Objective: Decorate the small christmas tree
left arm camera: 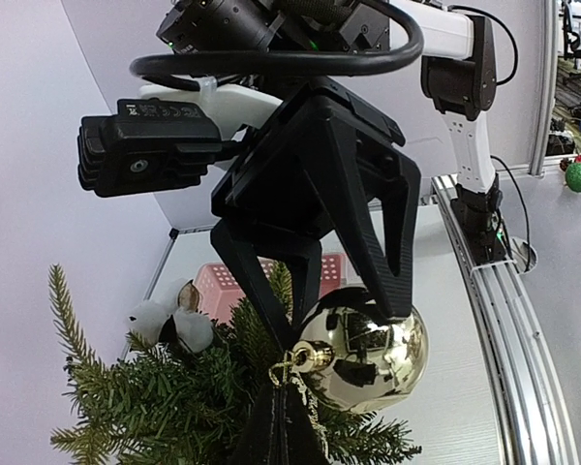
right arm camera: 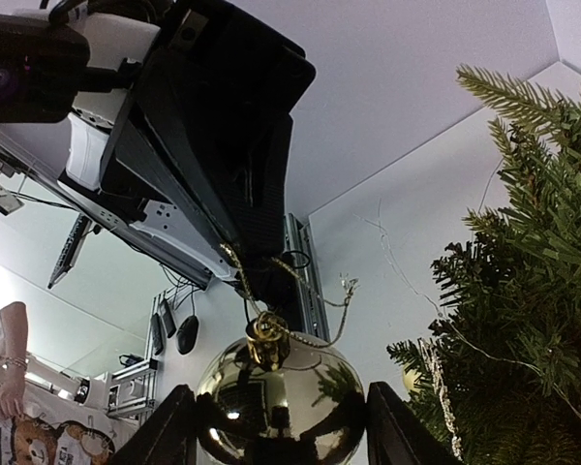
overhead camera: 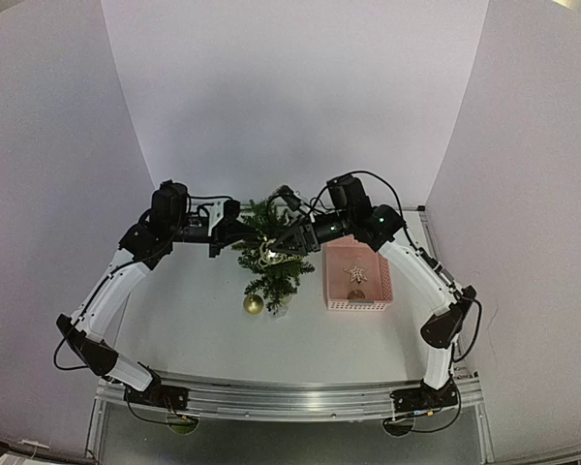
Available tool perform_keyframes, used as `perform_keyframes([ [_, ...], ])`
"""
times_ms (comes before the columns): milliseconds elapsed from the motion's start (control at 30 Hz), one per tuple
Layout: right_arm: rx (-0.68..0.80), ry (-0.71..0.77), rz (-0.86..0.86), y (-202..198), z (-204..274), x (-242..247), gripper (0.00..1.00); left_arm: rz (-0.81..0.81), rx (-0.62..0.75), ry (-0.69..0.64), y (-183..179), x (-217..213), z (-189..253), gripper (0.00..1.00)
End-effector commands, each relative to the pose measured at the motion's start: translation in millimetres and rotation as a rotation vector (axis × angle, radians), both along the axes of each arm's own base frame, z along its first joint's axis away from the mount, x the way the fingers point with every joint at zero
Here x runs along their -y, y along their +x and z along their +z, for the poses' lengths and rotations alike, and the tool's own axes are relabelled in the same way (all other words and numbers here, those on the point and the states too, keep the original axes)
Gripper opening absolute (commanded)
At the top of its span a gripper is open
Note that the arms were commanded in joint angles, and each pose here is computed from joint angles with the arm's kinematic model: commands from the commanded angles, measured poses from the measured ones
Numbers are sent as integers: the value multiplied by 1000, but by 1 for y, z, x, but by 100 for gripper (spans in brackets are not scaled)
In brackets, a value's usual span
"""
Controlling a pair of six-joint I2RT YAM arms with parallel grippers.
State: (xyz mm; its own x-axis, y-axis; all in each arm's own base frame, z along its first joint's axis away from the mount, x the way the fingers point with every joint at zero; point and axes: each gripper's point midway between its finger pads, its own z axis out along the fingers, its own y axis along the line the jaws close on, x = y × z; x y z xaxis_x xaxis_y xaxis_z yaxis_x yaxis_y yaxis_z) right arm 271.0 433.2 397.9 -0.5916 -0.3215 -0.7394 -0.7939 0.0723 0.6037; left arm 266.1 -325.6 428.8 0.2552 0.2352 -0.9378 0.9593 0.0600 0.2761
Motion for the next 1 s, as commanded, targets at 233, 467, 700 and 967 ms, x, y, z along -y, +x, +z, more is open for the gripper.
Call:
perform_keyframes([
  [233, 94, 99, 3, -14, 52, 7, 66, 50, 237, 89, -19, -32, 31, 0],
  [467, 106, 122, 10, -18, 60, -5, 66, 165, 352, 247, -4, -57, 14, 0],
  [700, 120, 129, 8, -21, 64, -3, 66, 268, 323, 338, 23, -90, 0, 0],
  [967, 138, 133, 12, -23, 64, 0, 66, 373, 299, 427, 57, -111, -21, 0],
])
